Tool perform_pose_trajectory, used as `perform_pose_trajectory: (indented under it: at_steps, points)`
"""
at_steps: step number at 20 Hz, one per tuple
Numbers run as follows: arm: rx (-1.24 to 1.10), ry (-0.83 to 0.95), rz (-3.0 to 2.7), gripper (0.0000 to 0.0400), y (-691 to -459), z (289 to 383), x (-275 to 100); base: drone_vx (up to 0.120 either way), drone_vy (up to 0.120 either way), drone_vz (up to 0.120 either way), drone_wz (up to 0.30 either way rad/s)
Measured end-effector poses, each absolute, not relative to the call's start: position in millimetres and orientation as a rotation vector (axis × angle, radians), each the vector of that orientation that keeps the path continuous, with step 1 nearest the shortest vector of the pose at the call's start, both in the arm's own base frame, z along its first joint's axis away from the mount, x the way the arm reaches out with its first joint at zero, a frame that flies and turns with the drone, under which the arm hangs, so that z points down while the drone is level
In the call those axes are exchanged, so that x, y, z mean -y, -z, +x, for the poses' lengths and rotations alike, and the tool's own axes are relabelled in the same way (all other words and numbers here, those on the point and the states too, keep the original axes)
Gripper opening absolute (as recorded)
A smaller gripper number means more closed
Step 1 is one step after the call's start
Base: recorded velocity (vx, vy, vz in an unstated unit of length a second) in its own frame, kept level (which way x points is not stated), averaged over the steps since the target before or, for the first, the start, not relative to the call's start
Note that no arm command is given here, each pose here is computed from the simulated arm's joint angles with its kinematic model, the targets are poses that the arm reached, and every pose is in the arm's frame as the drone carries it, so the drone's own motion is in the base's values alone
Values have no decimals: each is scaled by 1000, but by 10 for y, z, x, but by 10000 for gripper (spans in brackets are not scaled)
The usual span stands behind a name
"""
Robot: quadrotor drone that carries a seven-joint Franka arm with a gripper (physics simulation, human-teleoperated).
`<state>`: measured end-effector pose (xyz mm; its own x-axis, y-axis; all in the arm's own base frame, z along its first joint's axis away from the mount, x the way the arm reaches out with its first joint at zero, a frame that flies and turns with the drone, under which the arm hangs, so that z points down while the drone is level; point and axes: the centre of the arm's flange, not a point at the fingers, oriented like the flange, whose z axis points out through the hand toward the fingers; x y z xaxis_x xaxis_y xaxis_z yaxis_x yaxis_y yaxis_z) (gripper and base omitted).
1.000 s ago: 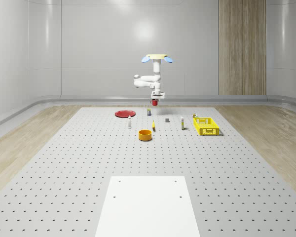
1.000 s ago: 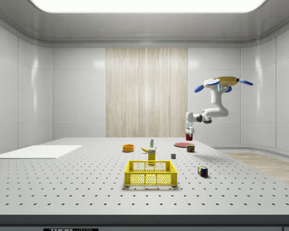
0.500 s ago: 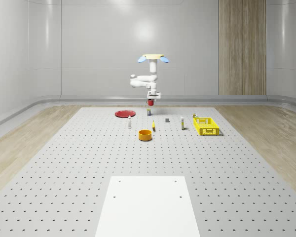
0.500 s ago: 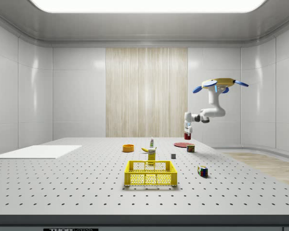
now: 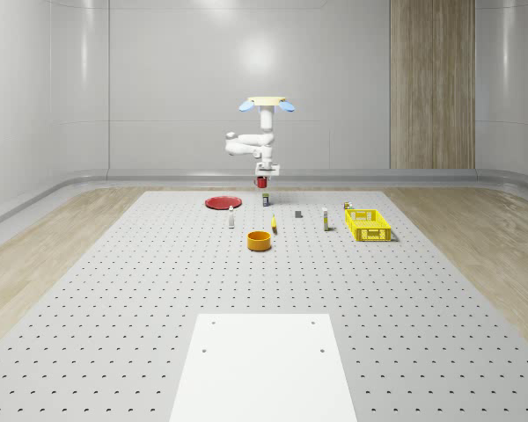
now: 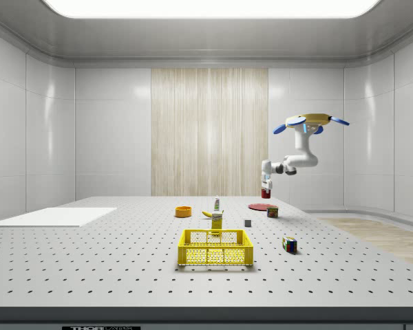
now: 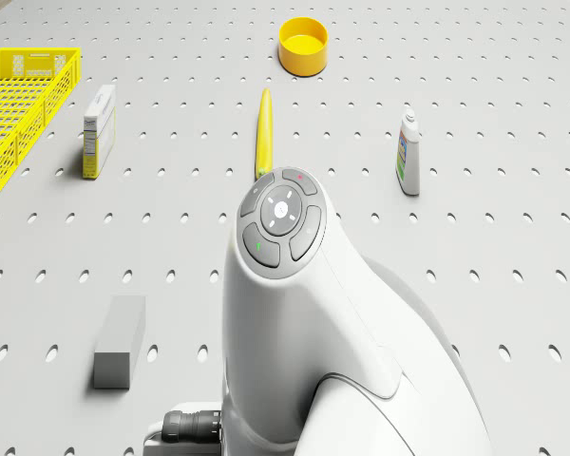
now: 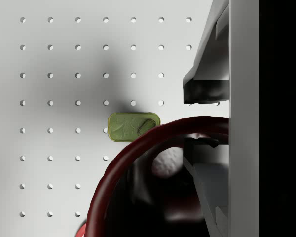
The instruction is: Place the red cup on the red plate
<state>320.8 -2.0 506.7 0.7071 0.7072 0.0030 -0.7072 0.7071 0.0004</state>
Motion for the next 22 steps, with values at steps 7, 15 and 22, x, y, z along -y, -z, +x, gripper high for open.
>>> perform_pose_trajectory:
  at_steps: [7,15,22]
  points:
    - [3,-786,2,99,-5067,3208,20,0,-120,-51,0]
    - [3,-786,2,99,-5067,3208,20,0,-120,-90,0]
    - [3,-786,2,99,-5067,3208,20,-34,-120,0,0]
